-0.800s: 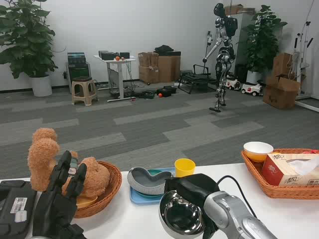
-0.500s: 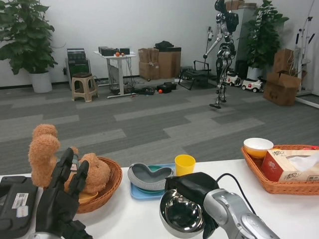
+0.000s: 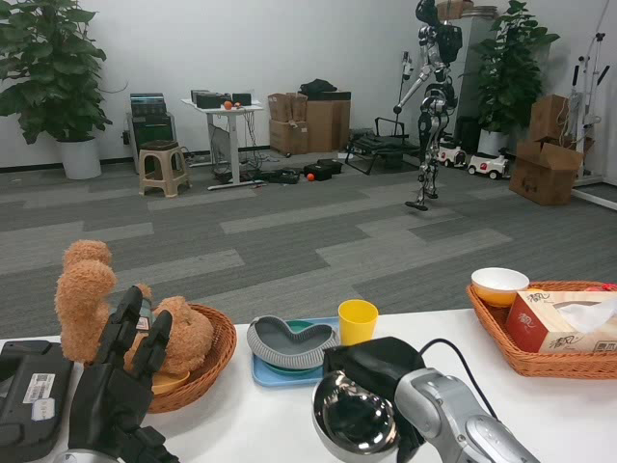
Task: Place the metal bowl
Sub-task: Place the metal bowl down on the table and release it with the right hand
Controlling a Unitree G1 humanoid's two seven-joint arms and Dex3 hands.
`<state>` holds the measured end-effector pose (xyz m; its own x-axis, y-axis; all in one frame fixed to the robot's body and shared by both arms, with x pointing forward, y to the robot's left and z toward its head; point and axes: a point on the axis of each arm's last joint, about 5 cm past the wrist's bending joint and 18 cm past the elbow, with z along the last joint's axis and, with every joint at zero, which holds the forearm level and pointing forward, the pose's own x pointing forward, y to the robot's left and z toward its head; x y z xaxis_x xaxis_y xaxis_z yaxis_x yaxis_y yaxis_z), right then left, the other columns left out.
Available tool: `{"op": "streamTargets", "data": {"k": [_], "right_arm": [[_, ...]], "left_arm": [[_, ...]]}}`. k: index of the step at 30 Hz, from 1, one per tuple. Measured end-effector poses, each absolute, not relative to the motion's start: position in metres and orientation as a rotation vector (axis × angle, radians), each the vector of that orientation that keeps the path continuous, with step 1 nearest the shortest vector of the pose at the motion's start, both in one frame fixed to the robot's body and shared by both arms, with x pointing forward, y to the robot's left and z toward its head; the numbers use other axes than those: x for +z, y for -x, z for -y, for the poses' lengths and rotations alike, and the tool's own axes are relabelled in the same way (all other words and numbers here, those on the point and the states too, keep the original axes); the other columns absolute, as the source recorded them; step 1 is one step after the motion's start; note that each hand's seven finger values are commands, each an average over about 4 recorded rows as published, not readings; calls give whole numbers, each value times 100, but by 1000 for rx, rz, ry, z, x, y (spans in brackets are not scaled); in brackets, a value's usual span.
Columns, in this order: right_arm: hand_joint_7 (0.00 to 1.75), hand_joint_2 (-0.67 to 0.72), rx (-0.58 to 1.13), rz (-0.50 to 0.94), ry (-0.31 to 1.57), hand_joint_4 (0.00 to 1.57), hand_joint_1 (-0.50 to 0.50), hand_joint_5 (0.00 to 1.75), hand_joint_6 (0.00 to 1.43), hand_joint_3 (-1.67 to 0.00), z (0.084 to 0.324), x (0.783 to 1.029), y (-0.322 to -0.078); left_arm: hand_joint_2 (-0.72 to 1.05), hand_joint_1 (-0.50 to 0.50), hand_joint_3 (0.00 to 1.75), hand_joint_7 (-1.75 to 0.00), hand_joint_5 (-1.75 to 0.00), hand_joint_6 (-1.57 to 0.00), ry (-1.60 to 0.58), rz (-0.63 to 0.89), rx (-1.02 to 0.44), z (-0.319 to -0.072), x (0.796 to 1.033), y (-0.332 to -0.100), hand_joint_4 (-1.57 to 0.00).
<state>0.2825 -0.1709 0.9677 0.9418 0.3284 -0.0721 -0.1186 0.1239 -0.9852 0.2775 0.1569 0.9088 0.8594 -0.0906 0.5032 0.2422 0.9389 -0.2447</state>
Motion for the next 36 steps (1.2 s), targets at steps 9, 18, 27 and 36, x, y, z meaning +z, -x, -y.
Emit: {"op": "streamTargets", "data": {"k": [9, 18, 27, 36], "right_arm": [[98, -29, 275, 86, 1456, 137, 6, 78, 116, -135, 184, 940, -287], [105, -29, 200, -1, 1434, 145, 8, 87, 106, -135, 194, 914, -289], [127, -29, 149, -92, 1405, 139, 12, 104, 69, -127, 196, 893, -297], [140, -27, 122, -165, 1402, 123, 12, 116, 66, -127, 200, 879, -297]], "left_arm": [[-55, -50, 0, 0, 0, 0, 307, 504, -180, -157, 908, -277, 0], [-55, -50, 0, 0, 0, 0, 306, 502, -182, -156, 908, -277, 0], [-55, -50, 0, 0, 0, 0, 302, 491, -187, -156, 906, -277, 0], [-55, -50, 0, 0, 0, 0, 300, 487, -185, -156, 905, -277, 0]]}}
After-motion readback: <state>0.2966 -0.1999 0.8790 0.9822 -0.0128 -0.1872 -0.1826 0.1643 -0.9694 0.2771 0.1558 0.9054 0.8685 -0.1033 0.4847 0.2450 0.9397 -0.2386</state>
